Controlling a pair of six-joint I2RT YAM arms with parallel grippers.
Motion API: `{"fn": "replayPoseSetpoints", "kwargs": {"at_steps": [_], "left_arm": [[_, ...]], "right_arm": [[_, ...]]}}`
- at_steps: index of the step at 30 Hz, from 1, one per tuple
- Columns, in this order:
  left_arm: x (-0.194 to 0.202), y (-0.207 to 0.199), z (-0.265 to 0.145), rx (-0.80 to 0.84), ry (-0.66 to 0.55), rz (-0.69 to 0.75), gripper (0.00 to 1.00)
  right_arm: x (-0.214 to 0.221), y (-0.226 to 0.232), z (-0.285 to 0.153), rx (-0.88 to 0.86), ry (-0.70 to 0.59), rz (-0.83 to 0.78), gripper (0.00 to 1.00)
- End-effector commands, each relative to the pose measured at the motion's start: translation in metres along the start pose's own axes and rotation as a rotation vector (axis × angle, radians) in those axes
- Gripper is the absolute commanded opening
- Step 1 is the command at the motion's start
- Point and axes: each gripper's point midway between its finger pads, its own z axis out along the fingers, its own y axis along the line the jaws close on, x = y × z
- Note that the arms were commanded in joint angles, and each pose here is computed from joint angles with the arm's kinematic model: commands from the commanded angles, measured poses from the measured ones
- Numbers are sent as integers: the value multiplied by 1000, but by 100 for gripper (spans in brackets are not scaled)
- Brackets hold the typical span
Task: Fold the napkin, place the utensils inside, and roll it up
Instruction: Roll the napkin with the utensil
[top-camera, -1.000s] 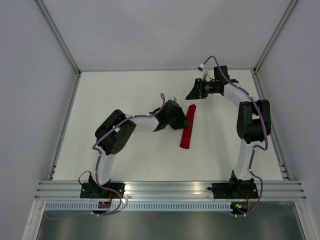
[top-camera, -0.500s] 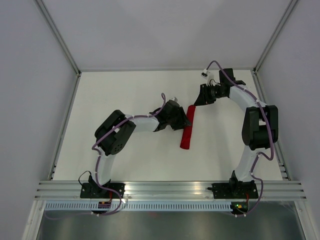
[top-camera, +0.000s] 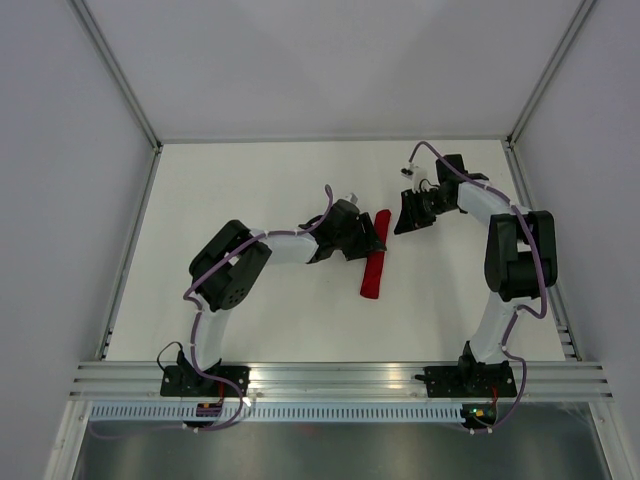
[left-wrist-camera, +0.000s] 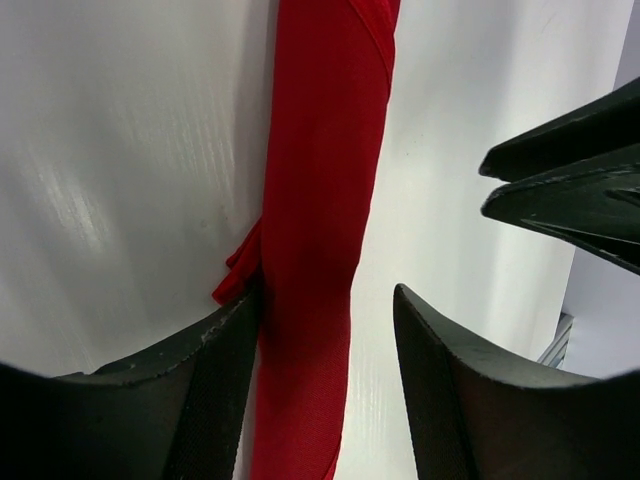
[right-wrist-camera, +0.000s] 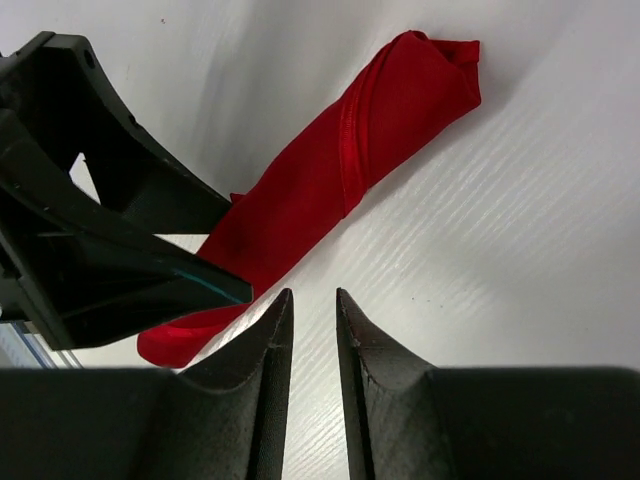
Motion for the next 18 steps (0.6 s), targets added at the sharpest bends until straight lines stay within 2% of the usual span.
{"fn": "replayPoseSetpoints", "kwargs": {"at_steps": [1, 2, 11, 18], "left_arm": [[15, 28, -5, -94, 39, 60, 63], [14, 28, -6, -96, 37, 61, 71], [13, 25, -4, -90, 37, 64, 73], [15, 30, -1, -102, 42, 67, 73]], "right_arm": [[7, -8, 2, 30, 15, -16, 29], [8, -9, 3, 32, 19, -16, 29], [20, -24, 21, 60, 66, 12, 29], [10, -27, 42, 53, 70, 48, 29]]}}
